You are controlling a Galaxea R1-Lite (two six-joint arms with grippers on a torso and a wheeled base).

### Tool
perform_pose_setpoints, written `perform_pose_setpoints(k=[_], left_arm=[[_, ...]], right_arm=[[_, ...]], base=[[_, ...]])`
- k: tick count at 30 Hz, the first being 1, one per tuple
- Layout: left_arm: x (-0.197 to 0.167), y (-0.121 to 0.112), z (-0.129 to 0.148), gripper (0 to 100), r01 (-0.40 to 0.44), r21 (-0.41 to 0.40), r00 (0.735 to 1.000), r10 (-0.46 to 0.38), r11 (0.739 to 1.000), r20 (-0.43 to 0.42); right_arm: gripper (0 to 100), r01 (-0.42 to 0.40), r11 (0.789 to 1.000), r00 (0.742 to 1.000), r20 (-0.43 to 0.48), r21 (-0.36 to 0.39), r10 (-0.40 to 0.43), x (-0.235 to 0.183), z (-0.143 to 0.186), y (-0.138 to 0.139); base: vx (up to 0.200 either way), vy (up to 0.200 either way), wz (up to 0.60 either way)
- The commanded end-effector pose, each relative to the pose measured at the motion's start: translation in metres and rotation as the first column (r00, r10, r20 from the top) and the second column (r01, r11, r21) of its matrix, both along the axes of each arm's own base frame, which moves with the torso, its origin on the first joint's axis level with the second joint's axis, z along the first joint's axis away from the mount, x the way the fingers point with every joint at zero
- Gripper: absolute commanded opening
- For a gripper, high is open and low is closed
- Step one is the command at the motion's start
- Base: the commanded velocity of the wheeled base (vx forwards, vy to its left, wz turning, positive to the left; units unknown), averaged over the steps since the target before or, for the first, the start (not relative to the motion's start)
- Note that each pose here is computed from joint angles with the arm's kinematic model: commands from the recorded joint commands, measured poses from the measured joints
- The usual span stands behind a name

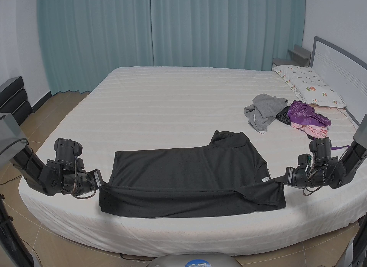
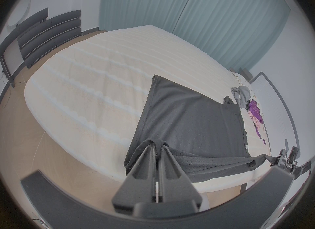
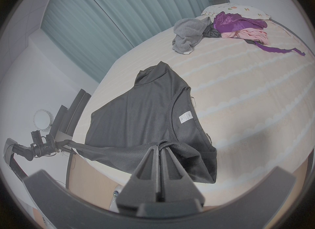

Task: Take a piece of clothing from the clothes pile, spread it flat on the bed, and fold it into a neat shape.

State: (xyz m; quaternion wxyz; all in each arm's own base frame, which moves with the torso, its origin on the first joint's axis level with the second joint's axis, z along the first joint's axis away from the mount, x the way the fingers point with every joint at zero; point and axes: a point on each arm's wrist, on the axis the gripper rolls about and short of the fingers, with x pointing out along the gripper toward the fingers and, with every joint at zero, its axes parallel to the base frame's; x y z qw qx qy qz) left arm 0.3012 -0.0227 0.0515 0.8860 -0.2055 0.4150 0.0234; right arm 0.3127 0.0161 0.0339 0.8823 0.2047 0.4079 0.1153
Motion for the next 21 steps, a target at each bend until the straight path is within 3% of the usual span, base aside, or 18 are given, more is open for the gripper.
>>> perform_pose_setpoints(k=[1,14,21], left_arm=[[0.012,-0.001,-0.016,0,-0.002,-0.001,0.999,0.002,1.000,-0.038],[0.053,-0.002,-0.053,0,-0.011,-0.005,0.997,0.010,1.000,-0.071],[0.069,-0.004,-0.063,0,-0.014,-0.004,0.998,0.014,1.000,-0.064]], right_arm=[[0,-0.003,1.000,1.000,-0.020,0.001,0.003,0.008,-0.010,0.001],[0,-0.014,1.000,0.999,-0.035,-0.004,0.014,0.045,-0.042,0.008],[0,0.012,0.999,1.000,-0.018,-0.049,-0.013,0.063,-0.052,0.013]], base=[[0.000,0.000,0.00],[0.000,0.000,0.00],[0.000,0.000,0.00]])
